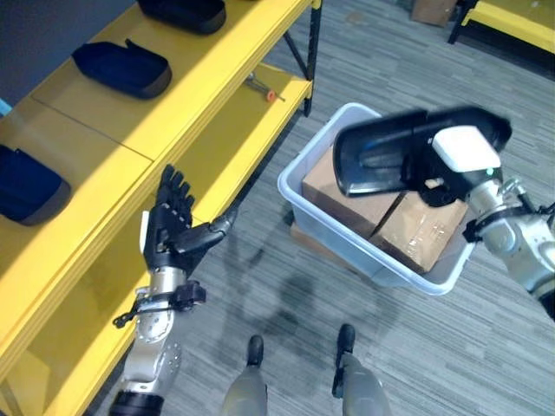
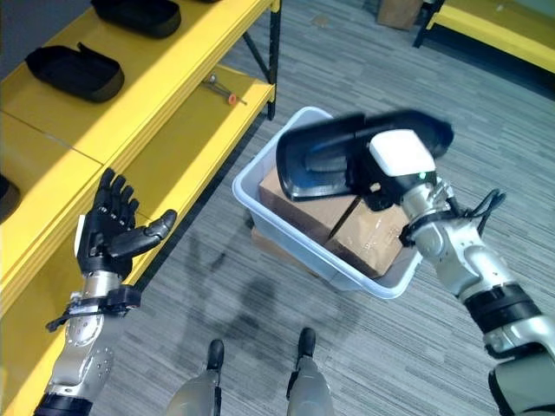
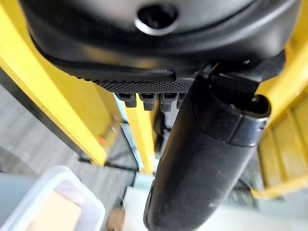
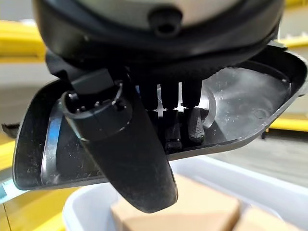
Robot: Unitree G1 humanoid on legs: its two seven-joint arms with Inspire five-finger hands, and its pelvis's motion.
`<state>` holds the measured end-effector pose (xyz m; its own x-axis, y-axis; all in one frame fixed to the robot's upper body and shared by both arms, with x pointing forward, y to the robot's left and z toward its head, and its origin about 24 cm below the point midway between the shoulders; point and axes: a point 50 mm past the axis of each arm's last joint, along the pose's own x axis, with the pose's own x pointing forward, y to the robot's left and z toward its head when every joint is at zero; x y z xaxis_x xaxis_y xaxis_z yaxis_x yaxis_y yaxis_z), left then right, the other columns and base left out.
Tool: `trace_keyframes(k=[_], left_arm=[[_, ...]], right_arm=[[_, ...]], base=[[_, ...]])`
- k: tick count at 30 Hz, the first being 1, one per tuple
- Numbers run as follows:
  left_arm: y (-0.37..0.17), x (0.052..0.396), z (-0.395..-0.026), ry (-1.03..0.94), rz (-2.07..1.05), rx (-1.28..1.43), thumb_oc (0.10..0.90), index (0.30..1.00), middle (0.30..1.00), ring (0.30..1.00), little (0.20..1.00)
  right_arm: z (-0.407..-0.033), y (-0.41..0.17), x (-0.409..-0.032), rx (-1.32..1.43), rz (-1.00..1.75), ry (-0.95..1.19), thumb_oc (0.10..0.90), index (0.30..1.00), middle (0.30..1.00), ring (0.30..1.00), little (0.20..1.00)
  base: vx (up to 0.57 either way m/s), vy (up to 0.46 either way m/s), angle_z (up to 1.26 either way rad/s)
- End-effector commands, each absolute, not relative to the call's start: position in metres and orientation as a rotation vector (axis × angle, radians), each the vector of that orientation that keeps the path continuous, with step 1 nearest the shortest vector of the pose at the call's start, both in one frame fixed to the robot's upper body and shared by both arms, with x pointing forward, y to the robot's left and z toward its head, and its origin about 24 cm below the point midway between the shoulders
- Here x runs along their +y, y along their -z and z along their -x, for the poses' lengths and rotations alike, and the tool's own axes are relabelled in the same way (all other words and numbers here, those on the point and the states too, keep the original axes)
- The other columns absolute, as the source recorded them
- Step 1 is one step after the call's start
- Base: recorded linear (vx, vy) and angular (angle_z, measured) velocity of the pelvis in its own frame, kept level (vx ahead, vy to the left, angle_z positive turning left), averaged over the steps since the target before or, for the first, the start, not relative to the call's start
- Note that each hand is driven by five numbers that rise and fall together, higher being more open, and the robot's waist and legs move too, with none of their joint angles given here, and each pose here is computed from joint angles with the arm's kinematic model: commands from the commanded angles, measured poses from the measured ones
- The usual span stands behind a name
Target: Move parts from the plastic box to the shelf.
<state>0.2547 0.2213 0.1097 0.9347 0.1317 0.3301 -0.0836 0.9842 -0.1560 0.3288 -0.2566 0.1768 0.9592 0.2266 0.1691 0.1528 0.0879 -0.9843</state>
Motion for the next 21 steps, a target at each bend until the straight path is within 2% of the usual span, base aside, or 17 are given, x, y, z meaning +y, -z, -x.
trace_keyframes(k=[1, 7, 15, 21], left_arm=[[-0.136, 0.212, -0.246, -0.022, 0.018, -0.510, 0.900, 1.000, 1.000, 1.000, 1.000], [-0.153, 0.214, -0.257, -0.030, -0.323, -0.596, 0.900, 1.000, 1.000, 1.000, 1.000], [-0.163, 0.212, -0.268, -0.039, -0.645, -0.666, 0.900, 1.000, 1.000, 1.000, 1.000], [-0.158, 0.214, -0.266, -0.005, -0.735, -0.642, 0.900, 1.000, 1.000, 1.000, 1.000]], right_arm=[[-0.329, -0.205, -0.234, -0.487, 1.358, -0.072, 0.400, 0.300, 0.300, 0.300, 0.300], [-0.330, -0.185, -0.208, -0.456, 1.225, -0.263, 0.400, 0.300, 0.300, 0.300, 0.300], [-0.334, -0.182, -0.191, -0.424, 1.097, -0.392, 0.400, 0.300, 0.300, 0.300, 0.300], [-0.332, -0.185, -0.189, -0.397, 0.899, -0.425, 0.400, 0.300, 0.300, 0.300, 0.300]], base=[[0.00, 0.042, -0.09], [0.02, 0.033, -0.09], [0.03, 0.004, -0.10], [0.03, -0.009, -0.07]])
